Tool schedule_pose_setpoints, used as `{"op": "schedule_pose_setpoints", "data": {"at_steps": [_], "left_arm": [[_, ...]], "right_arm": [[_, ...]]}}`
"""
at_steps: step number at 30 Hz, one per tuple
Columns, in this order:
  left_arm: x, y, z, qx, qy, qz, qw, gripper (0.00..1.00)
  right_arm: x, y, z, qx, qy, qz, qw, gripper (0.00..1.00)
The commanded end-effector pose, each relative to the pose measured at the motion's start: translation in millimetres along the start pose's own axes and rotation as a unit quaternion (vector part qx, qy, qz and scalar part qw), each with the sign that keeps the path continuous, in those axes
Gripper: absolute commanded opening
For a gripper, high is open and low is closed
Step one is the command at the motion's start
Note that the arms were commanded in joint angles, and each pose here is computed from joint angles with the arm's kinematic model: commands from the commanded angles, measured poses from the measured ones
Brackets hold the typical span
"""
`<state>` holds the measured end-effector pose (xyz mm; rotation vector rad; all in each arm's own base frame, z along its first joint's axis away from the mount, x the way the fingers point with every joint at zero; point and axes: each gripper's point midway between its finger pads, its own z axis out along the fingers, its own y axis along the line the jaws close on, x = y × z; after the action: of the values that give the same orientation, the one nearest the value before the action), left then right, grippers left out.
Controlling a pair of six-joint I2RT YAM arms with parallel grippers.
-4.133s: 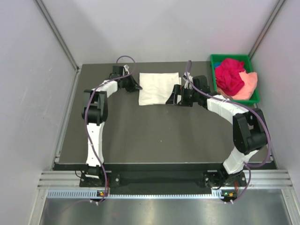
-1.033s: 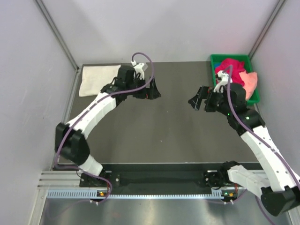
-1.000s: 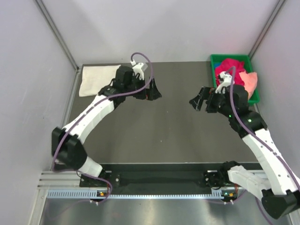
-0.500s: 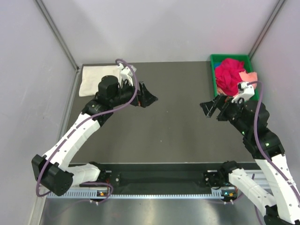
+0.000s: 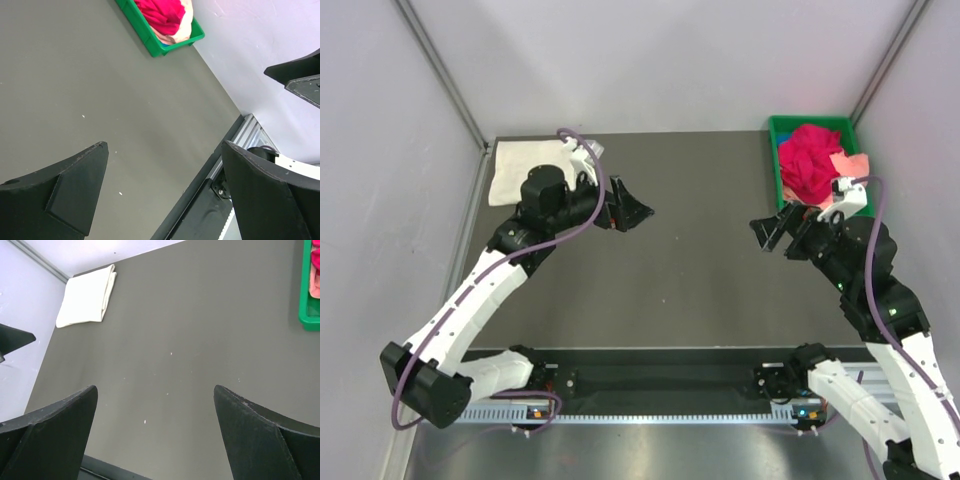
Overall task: Fold and stack the t-shirts
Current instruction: Reset both grippers
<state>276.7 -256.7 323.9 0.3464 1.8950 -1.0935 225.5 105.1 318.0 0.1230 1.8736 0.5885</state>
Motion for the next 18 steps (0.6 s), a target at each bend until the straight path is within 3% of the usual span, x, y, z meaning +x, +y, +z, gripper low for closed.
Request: {"op": "schedule_pose_setpoints", "data": {"at_steps": [1, 18], "left_arm": [[-16.4, -14.8, -7.3, 0.022, -0.035, 0.019, 0.999, 0.99], [-23.0, -23.2, -10.9, 0.034, -0.048, 0.012, 0.998, 0.99]], "right_arm": [[-7.1, 3.7, -5.8, -0.006, -0.018, 0.002, 1.0, 1.0], [-3.3, 1.8, -8.0, -0.007, -0.016, -0.002, 1.0, 1.0]]}}
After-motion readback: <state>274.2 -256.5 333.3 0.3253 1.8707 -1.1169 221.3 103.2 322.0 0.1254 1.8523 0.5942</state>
